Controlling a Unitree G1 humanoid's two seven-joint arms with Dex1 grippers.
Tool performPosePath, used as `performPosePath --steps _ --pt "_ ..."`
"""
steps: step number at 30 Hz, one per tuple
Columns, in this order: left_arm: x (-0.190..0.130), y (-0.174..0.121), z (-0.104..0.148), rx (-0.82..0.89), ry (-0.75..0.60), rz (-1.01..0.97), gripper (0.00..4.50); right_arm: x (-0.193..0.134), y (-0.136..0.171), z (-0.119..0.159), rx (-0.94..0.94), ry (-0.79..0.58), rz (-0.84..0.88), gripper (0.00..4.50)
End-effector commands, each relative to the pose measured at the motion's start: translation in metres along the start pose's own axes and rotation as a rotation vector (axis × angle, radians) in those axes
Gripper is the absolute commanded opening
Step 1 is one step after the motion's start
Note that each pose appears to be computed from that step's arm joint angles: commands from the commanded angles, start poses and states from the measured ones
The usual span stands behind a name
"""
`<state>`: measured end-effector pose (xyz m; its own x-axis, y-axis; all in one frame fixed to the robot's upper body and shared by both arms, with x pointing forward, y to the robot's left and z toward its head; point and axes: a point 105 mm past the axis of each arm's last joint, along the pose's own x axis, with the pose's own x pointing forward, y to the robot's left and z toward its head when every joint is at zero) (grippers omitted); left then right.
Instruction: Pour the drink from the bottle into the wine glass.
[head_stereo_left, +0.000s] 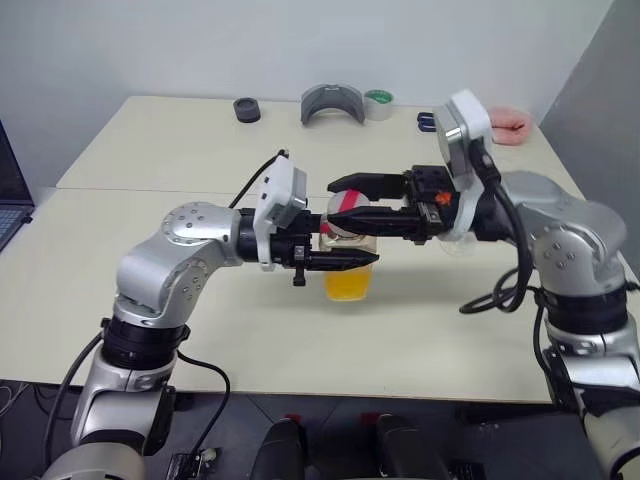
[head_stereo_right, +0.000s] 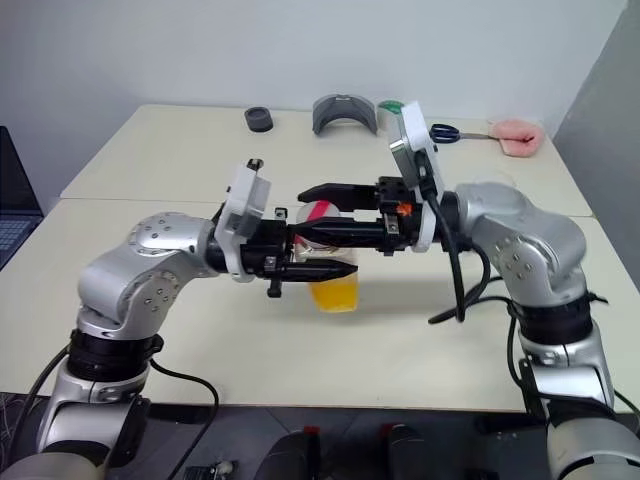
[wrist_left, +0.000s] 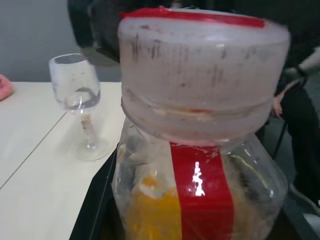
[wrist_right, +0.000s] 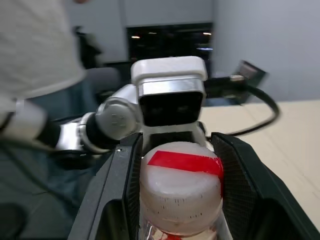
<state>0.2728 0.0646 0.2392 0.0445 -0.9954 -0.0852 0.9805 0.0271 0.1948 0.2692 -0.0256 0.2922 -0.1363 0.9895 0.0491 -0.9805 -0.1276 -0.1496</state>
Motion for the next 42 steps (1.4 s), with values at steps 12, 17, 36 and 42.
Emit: performPosePath --steps 12,17,36,42 --pt "-0.005 -0.007 0.008 -0.021 -0.034 0.055 1.78 -0.061 -0.013 -0.006 -0.01 0.082 -0.147 4.48" --pt "-0.01 0.017 0.0 -0.027 -0.044 0.172 1.78 -0.06 0.019 -0.005 -0.038 0.039 -0.425 4.48" --pt "0.0 0.03 0.0 0.009 -0.041 0.145 1.78 -0.015 -0.007 0.0 -0.126 -0.068 -0.713 4.48" --pt "-0.001 0.03 0.001 0.013 -0.042 0.155 1.78 -0.017 -0.007 -0.002 -0.121 -0.056 -0.697 4.48"
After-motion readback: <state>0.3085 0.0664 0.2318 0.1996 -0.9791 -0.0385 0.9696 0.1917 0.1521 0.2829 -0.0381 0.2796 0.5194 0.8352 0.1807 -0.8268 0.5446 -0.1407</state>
